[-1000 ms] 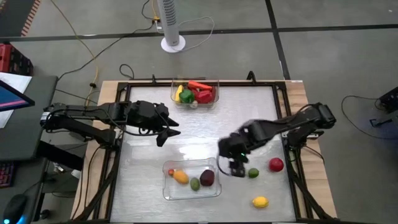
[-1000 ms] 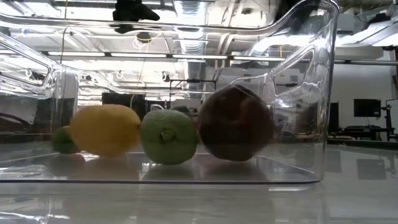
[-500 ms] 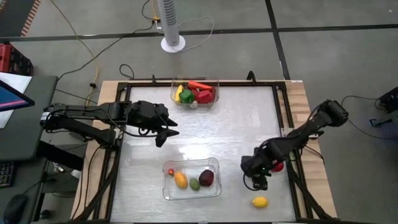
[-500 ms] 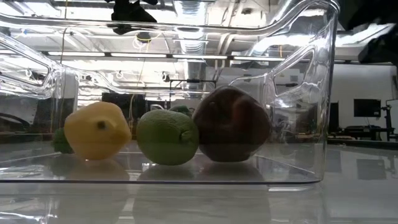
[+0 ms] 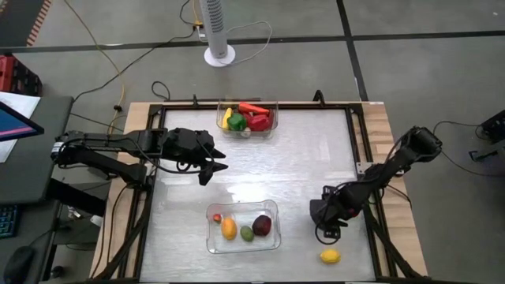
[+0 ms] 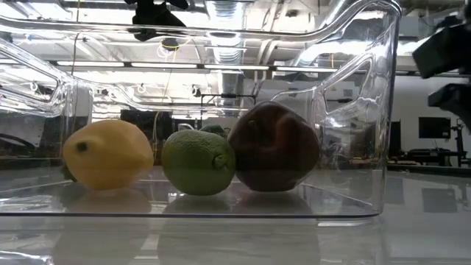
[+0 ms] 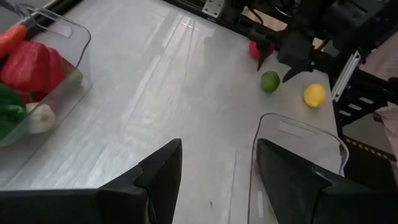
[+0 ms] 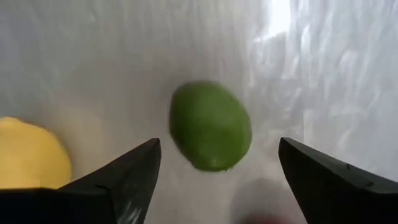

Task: Sort produce into baskets
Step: Put the green lime into the bottom transparent bin, then put the yellow lemon into the bottom transparent bin

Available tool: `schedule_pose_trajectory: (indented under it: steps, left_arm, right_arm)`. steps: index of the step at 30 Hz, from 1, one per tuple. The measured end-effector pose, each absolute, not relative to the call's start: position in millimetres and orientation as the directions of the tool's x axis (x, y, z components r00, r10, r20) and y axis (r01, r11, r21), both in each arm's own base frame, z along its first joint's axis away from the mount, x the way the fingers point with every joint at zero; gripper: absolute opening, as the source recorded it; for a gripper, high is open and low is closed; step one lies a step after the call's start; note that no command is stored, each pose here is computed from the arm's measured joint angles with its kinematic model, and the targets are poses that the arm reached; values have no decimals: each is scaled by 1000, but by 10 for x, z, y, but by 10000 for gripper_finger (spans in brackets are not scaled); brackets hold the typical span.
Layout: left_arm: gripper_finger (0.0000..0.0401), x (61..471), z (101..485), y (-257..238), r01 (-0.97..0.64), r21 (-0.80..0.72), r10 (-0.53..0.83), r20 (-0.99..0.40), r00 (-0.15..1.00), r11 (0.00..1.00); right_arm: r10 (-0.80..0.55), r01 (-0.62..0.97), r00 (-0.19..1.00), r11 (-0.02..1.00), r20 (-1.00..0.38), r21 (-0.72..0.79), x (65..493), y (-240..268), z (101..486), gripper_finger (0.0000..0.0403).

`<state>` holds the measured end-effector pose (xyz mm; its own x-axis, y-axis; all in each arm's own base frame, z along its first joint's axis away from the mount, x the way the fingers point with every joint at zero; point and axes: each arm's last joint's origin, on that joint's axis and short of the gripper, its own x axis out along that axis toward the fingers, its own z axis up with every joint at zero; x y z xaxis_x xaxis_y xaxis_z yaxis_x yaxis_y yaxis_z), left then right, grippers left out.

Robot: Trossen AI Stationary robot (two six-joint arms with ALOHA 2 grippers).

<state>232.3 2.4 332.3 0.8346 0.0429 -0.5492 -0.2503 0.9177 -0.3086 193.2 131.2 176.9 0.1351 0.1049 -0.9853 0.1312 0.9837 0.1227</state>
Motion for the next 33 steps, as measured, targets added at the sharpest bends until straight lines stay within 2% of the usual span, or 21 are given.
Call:
schedule_pose_trajectory:
  steps: [6, 12, 16, 24, 28, 33]
  left_arm:
    - [193, 2323, 3323, 31, -269, -296, 67, -549, 833, 917]
    - [193, 2324, 3325, 45, -308, -270, 119, -544, 830, 912]
    - [193, 2328, 3332, 47, -310, -270, 124, -537, 835, 912]
    - [193, 2334, 3341, 47, -306, -274, 123, -528, 840, 912]
    - [193, 2334, 3340, 45, -301, -277, 117, -529, 841, 912]
    - [193, 2333, 3337, 39, -286, -287, 96, -532, 841, 914]
  right_arm:
    - [163, 62, 212, 982, -964, 179, 2000, 1297, 1687, 316]
    - [170, 59, 252, 980, -953, 191, 2066, 1227, 1662, 259]
    - [147, 129, 219, 976, -965, 178, 2086, 1121, 1658, 204]
    - [185, 156, 218, 963, -958, 221, 2205, 1027, 1790, 83]
    - [199, 196, 226, 950, -954, 245, 2295, 980, 1951, 76]
    - [294, 156, 269, 926, -917, 343, 2397, 1135, 2283, 120]
